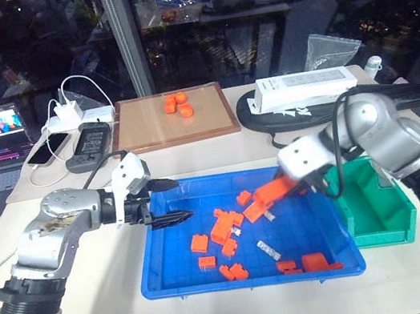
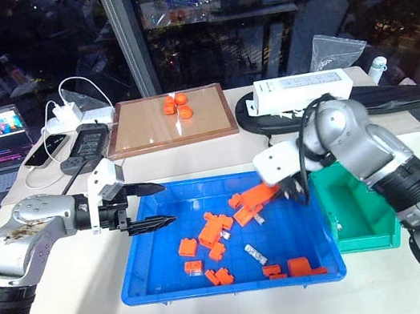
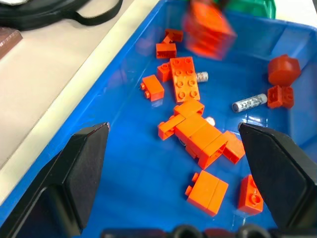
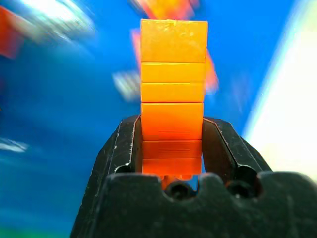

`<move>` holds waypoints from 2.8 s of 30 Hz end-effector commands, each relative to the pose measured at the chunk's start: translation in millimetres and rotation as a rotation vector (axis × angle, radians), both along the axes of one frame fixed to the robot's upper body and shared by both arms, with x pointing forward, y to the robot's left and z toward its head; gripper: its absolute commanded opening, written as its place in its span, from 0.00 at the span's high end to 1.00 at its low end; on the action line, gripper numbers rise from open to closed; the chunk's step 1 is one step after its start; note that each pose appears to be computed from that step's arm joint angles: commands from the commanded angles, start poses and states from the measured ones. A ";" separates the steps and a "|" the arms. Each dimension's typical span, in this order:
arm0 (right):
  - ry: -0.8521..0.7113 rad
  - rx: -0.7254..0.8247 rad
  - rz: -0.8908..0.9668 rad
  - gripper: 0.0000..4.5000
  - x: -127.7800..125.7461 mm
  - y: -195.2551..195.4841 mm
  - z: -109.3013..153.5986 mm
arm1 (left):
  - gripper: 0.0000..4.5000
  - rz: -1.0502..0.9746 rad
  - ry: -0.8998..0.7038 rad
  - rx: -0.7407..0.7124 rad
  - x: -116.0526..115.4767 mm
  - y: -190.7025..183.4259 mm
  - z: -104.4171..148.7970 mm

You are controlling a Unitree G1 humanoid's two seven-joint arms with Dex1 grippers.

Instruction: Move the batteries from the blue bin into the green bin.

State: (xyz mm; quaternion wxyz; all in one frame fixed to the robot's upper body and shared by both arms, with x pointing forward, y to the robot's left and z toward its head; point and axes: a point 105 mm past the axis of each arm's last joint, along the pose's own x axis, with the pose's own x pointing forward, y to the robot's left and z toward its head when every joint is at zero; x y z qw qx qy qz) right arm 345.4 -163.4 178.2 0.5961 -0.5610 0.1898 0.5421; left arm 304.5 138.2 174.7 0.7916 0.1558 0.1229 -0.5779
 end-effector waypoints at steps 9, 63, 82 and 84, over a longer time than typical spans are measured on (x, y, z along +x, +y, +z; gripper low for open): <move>-0.065 0.089 -0.195 0.17 12.1 -14.3 17.2 | 0.00 -0.047 -0.059 0.006 3.3 -8.0 14.2; 0.044 0.175 -0.773 0.95 -68.5 -99.4 33.5 | 0.00 -0.231 0.000 -0.076 -13.3 -18.2 31.3; -0.091 0.358 -0.456 0.01 -37.7 -23.8 40.6 | 0.00 -0.161 -0.010 -0.050 -6.6 -9.6 30.1; -0.045 0.309 -0.320 0.01 -41.1 -1.0 25.8 | 0.00 -0.152 -0.014 -0.049 -6.0 -8.4 29.9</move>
